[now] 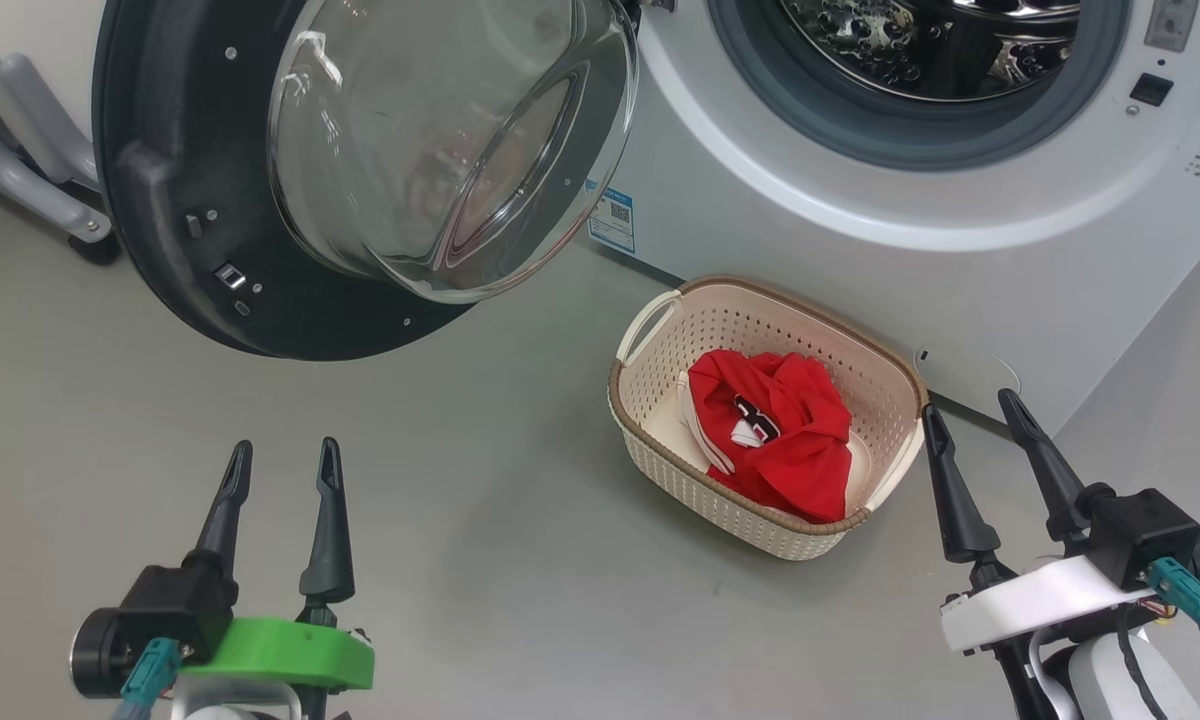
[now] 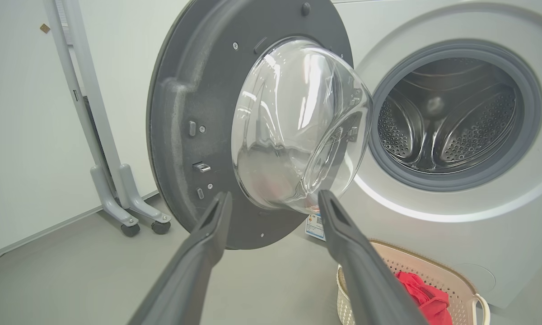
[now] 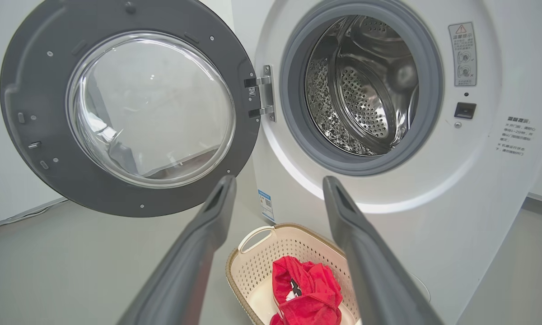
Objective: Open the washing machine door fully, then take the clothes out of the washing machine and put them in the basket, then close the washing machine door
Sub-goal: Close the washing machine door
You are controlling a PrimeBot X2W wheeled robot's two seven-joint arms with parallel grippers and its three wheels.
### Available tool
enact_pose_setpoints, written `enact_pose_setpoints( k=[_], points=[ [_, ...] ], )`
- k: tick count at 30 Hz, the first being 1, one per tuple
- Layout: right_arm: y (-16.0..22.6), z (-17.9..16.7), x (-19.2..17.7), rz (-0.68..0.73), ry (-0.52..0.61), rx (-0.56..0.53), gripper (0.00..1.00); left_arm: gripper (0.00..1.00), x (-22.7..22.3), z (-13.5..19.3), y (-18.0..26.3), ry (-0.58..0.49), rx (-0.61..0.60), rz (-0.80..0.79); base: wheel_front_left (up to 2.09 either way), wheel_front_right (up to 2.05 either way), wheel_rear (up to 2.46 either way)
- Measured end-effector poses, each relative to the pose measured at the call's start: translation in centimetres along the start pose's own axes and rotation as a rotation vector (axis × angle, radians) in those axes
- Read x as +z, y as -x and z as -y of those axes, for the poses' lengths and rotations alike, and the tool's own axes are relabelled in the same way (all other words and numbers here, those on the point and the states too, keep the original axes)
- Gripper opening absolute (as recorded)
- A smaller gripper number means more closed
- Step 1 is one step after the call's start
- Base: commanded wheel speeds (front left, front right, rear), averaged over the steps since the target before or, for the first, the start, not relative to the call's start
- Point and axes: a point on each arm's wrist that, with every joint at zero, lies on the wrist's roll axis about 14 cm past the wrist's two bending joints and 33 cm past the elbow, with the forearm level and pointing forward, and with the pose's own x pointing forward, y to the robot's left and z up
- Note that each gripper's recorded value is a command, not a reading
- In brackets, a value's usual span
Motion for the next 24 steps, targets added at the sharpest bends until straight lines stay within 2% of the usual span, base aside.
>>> enact_pose_setpoints(
  k=[2,3,4,10,15,19,24],
  points=[
    [0.0,0.1,0.0,0.0,0.0,-0.003,1.0,1.0,0.0,0.0,0.0,0.0,0.0,-0.001,0.0,0.0,0.0],
    [0.0,0.2,0.0,0.0,0.0,-0.005,1.0,0.34,0.0,0.0,0.0,-0.001,0.0,-0.001,0.0,0.0,0.0],
    [0.0,0.2,0.0,0.0,0.0,-0.006,1.0,0.0,0.0,0.0,0.0,-0.001,0.0,-0.002,0.0,0.0,0.0],
    [-0.1,0.4,-0.1,0.003,-0.007,-0.009,1.0,0.0,0.3,0.1,-0.2,-0.005,-0.007,0.007,0.0,0.0,0.0],
    [-0.2,0.2,-0.7,-0.008,-0.018,0.002,1.0,0.0,1.3,-1.5,-0.7,-0.071,0.021,0.029,0.0,0.0,0.0],
    [-0.1,0.9,-1.2,-0.019,-0.018,-0.003,1.0,0.0,3.6,-2.8,-1.9,-0.148,0.028,0.087,0.0,0.0,0.0],
    [-0.4,2.0,-1.4,-0.013,-0.017,-0.013,1.0,0.0,8.9,-3.4,-4.6,-0.223,0.027,0.238,0.0,0.0,0.0]
  ],
)
